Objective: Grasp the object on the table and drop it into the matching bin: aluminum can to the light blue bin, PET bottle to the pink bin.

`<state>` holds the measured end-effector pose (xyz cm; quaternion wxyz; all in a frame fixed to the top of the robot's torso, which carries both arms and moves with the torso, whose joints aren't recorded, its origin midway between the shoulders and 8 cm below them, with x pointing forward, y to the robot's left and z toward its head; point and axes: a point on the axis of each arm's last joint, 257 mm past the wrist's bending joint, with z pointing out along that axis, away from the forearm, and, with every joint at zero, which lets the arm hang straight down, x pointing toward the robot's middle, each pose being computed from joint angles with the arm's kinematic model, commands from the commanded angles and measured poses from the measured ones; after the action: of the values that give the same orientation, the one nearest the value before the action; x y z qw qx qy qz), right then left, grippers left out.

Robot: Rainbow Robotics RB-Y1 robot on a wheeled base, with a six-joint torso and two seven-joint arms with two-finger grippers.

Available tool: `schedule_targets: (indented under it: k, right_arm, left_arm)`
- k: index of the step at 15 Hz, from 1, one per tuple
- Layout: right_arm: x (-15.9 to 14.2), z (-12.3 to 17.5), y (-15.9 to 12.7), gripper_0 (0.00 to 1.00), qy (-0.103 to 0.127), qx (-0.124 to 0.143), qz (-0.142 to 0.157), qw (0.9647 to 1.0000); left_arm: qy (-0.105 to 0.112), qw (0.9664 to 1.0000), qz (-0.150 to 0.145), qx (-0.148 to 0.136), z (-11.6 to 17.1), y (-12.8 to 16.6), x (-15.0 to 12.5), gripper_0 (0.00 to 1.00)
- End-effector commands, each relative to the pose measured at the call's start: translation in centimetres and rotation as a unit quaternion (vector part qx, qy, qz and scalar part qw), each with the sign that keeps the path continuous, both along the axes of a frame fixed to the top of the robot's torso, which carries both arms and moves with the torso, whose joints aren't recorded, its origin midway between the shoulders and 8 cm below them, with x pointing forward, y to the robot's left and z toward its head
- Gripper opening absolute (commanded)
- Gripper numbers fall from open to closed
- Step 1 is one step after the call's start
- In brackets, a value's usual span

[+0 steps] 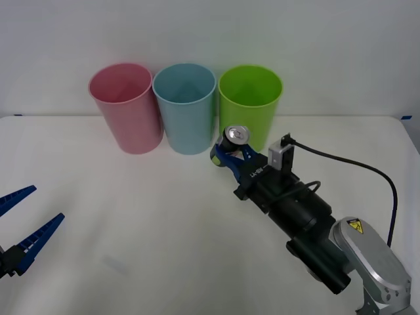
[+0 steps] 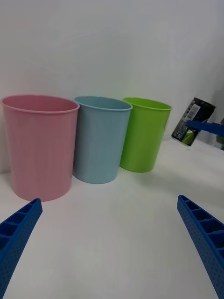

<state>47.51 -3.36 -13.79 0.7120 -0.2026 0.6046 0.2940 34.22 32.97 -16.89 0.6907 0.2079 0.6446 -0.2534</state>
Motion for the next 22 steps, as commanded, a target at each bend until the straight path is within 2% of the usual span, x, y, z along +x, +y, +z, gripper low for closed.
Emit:
schedule_targets:
  k: [1, 4, 6, 10, 14, 20, 22]
  right_arm:
    - [0.4, 2.5, 0.8, 0.0, -0.01, 0.014, 0.012, 0.9998]
    - [1.2, 5.8, 2.4, 0.0, -0.019, 0.037, 0.034, 0.9986]
    - [1.8, 7.5, 3.2, 0.0, -0.031, 0.035, 0.04, 0.9981]
    - [4.8, 9.8, 5.0, 0.0, -0.037, 0.037, 0.044, 0.9977]
    - [9.2, 10.9, 6.8, 0.0, -0.033, 0.037, 0.012, 0.9987]
    - [13.5, 12.7, 11.4, 0.0, -0.022, 0.037, -0.009, 0.999]
    - [15.0, 12.5, 11.7, 0.0, -0.014, 0.032, -0.025, 0.9991]
  left_arm:
    - [0.0, 1.0, 0.0, 0.0, 0.0, 0.0, 0.0, 1.0]
    - [0.0, 1.0, 0.0, 0.0, 0.0, 0.0, 0.0, 1.0]
    - [0.0, 1.0, 0.0, 0.0, 0.0, 0.0, 0.0, 1.0]
    - [0.0, 1.0, 0.0, 0.0, 0.0, 0.0, 0.0, 1.0]
    - [0.0, 1.0, 0.0, 0.0, 0.0, 0.0, 0.0, 1.0]
    - [0.0, 1.0, 0.0, 0.0, 0.0, 0.0, 0.0, 1.0]
    - [0.0, 1.0, 0.0, 0.0, 0.0, 0.0, 0.0, 1.0]
